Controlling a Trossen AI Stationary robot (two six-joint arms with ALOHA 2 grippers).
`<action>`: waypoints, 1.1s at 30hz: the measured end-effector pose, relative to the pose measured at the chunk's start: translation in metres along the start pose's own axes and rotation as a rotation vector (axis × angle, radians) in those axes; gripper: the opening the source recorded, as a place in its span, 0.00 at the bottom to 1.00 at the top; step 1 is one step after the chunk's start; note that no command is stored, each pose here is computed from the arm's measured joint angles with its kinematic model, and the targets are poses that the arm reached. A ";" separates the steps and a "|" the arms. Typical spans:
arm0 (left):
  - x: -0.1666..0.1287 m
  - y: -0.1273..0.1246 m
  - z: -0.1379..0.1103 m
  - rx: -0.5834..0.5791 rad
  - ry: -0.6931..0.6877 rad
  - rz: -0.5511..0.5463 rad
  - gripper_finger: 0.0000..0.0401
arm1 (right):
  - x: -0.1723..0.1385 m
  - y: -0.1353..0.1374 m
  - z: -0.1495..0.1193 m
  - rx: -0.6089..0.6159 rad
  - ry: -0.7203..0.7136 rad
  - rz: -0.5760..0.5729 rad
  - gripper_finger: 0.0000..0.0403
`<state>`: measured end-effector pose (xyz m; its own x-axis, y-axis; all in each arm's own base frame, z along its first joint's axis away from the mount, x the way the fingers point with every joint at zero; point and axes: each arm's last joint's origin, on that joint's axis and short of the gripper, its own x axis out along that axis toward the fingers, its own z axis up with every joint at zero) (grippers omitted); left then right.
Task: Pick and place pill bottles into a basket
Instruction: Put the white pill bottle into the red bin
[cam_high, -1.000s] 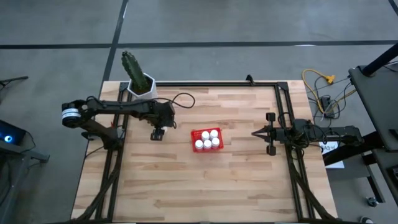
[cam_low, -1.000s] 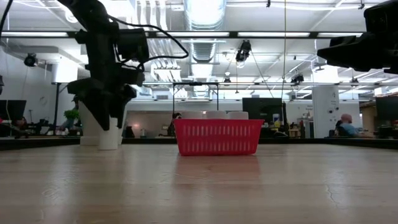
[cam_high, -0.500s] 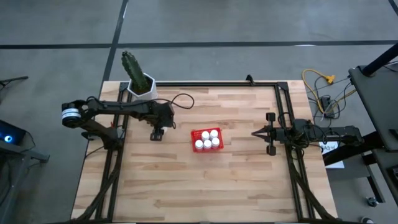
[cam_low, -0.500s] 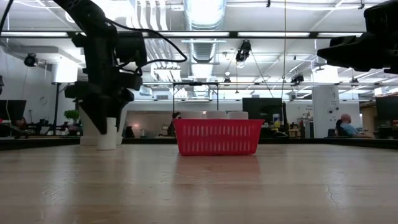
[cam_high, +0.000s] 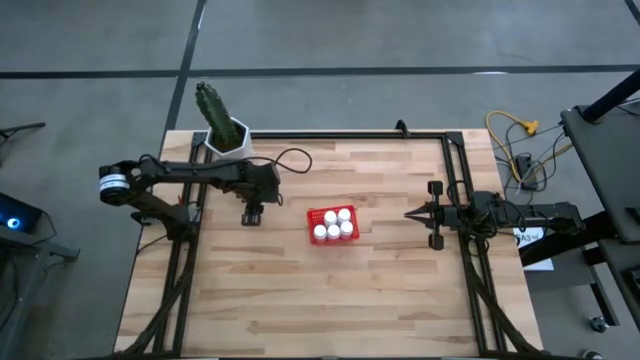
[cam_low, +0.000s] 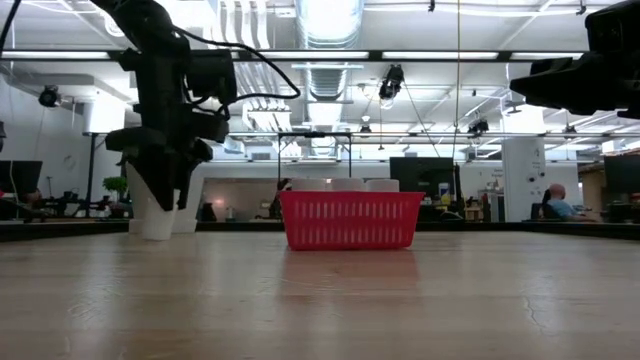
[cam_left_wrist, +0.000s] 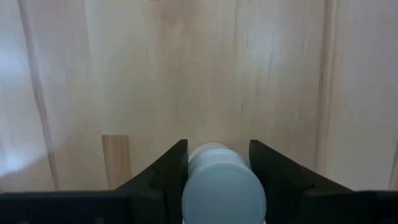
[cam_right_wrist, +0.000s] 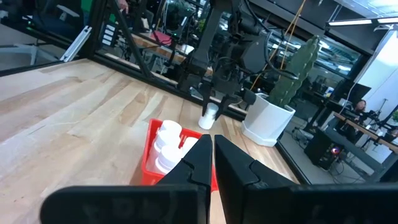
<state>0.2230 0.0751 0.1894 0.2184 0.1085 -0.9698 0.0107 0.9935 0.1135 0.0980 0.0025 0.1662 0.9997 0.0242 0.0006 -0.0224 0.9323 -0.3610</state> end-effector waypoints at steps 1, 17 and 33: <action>-0.001 0.000 0.001 -0.001 -0.003 -0.001 0.33 | 0.000 0.000 0.000 0.000 0.000 0.000 0.02; -0.038 -0.018 0.043 0.031 -0.213 -0.072 0.33 | 0.000 0.000 0.000 0.001 0.000 0.000 0.02; -0.078 -0.056 0.077 0.136 -0.390 -0.068 0.33 | 0.000 0.000 0.000 0.001 0.000 0.000 0.02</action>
<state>0.2803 0.0082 0.2751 0.5656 -0.0041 -0.8247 0.1603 0.9815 0.1050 0.0980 0.0025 0.1663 0.9997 0.0242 0.0006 -0.0224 0.9326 -0.3603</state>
